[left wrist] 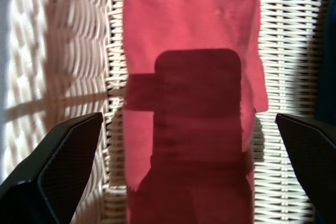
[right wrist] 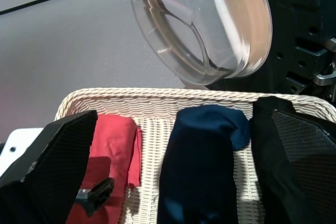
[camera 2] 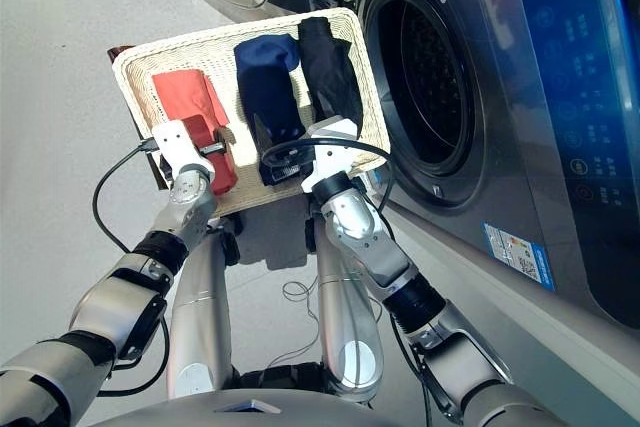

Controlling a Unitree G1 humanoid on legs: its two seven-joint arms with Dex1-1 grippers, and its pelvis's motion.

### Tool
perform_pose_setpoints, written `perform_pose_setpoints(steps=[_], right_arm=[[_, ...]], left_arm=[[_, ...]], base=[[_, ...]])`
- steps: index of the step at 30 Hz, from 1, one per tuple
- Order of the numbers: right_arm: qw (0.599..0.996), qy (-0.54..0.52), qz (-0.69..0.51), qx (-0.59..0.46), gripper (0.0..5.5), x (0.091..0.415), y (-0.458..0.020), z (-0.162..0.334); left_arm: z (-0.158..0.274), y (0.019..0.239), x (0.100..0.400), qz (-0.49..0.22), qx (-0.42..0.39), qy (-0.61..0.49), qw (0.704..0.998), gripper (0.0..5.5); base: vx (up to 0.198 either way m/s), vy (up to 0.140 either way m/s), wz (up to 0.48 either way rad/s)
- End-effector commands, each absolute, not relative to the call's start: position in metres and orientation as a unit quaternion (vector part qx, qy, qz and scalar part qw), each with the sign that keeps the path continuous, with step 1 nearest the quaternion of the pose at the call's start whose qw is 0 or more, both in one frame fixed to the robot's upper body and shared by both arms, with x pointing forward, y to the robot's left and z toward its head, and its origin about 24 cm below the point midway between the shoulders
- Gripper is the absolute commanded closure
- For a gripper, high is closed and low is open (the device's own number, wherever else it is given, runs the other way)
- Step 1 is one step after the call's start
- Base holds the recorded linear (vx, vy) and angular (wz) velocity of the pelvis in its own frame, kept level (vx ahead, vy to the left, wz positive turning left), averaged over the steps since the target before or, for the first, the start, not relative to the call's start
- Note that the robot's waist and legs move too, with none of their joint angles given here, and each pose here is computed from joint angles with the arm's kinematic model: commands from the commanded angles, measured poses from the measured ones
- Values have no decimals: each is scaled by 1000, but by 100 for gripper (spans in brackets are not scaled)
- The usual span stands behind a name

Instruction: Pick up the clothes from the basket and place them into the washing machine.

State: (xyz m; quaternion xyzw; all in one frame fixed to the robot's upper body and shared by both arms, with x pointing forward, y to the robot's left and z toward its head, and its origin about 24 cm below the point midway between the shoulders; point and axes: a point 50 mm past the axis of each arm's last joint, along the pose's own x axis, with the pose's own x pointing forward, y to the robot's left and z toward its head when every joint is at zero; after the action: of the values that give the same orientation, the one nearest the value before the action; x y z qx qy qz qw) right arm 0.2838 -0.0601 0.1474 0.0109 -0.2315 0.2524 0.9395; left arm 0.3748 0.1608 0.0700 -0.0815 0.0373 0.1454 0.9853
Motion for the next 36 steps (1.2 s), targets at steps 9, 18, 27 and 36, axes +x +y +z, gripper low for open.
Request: perform_pose_setpoints(steps=[9,18,27,36], right_arm=[[890,-329,307,74,0,257,-48,184],[887,-327,317,80,0,256,-48,185],[887,-299,338,101,0,259,-47,181],[890,-286,340,103,0,262,-51,179]], left_arm=[[87,163,386,145,-81,17,986,0],[83,166,385,147,-67,27,986,550],[75,167,382,148,-64,43,986,550],[60,160,371,131,-86,46,987,550]], base=[[0,0,0],[0,0,0],[0,0,0],[0,0,0]])
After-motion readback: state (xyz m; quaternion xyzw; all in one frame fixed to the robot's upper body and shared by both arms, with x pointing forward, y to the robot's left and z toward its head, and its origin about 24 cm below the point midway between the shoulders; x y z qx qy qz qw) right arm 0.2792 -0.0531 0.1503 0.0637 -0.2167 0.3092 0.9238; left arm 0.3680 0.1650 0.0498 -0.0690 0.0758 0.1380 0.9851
